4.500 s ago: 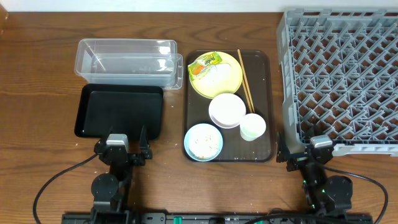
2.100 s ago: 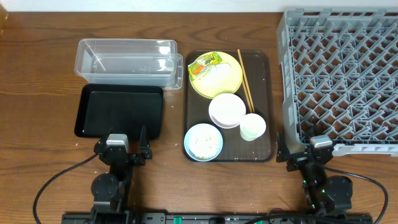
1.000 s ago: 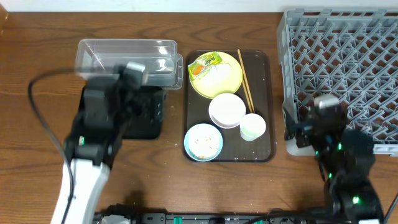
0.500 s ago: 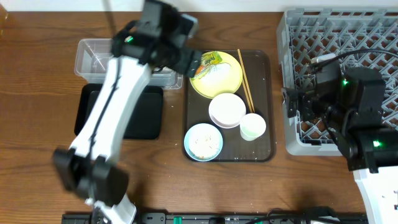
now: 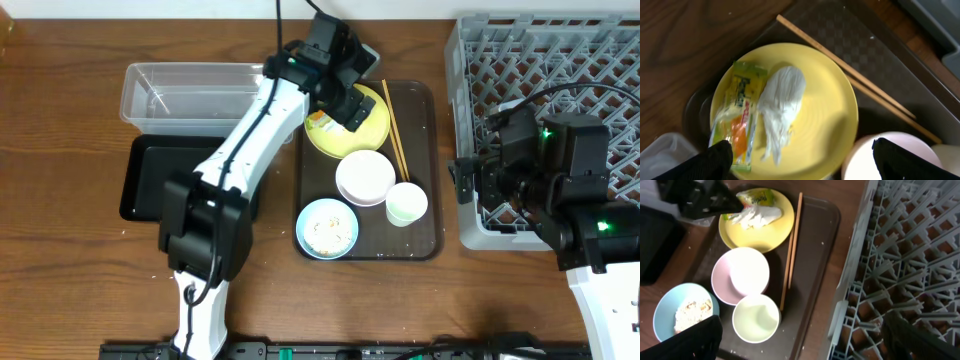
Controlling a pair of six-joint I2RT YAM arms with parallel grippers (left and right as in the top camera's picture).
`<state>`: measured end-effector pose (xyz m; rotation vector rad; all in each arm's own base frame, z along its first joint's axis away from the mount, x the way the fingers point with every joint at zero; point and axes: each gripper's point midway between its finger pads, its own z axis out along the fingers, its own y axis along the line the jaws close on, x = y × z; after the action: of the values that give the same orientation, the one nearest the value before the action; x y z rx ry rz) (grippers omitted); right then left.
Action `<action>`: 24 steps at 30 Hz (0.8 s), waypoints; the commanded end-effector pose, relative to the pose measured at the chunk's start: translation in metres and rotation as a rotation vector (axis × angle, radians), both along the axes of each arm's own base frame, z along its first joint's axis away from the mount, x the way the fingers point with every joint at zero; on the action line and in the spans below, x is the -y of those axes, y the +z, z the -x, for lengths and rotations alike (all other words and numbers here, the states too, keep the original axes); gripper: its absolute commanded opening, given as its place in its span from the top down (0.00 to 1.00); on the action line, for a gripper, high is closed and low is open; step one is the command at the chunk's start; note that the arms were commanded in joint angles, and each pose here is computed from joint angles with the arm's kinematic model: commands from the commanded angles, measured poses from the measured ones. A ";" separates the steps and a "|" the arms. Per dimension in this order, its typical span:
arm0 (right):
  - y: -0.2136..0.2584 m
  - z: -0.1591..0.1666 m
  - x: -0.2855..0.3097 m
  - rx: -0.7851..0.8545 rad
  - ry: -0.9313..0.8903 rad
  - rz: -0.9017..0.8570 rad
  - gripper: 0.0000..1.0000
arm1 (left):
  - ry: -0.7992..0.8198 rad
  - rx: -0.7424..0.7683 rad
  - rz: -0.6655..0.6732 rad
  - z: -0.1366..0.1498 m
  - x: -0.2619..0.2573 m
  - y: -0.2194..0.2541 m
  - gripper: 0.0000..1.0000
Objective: Sort waste into correct bins and load items into the dishwasher rack
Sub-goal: 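Reach the left gripper to the yellow plate and grasp wrapper and tissue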
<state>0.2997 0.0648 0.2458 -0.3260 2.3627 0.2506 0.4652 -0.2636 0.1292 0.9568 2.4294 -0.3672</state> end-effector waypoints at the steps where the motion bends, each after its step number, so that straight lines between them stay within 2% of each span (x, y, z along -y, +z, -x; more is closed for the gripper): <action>1: 0.007 0.000 0.000 0.012 0.006 -0.003 0.01 | -0.007 0.000 -0.014 -0.012 0.004 -0.020 0.08; 15: 0.002 0.005 0.000 -0.018 0.006 -0.001 0.01 | 0.058 0.011 -0.108 -0.043 -0.009 -0.093 0.08; 24: 0.001 0.006 0.000 -0.019 0.006 0.000 0.01 | 0.065 -0.019 -0.128 -0.045 -0.014 -0.122 0.09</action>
<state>0.2930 0.0642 0.2400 -0.3263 2.3995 0.2547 0.5049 -0.2539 0.0187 0.9243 2.5082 -0.2239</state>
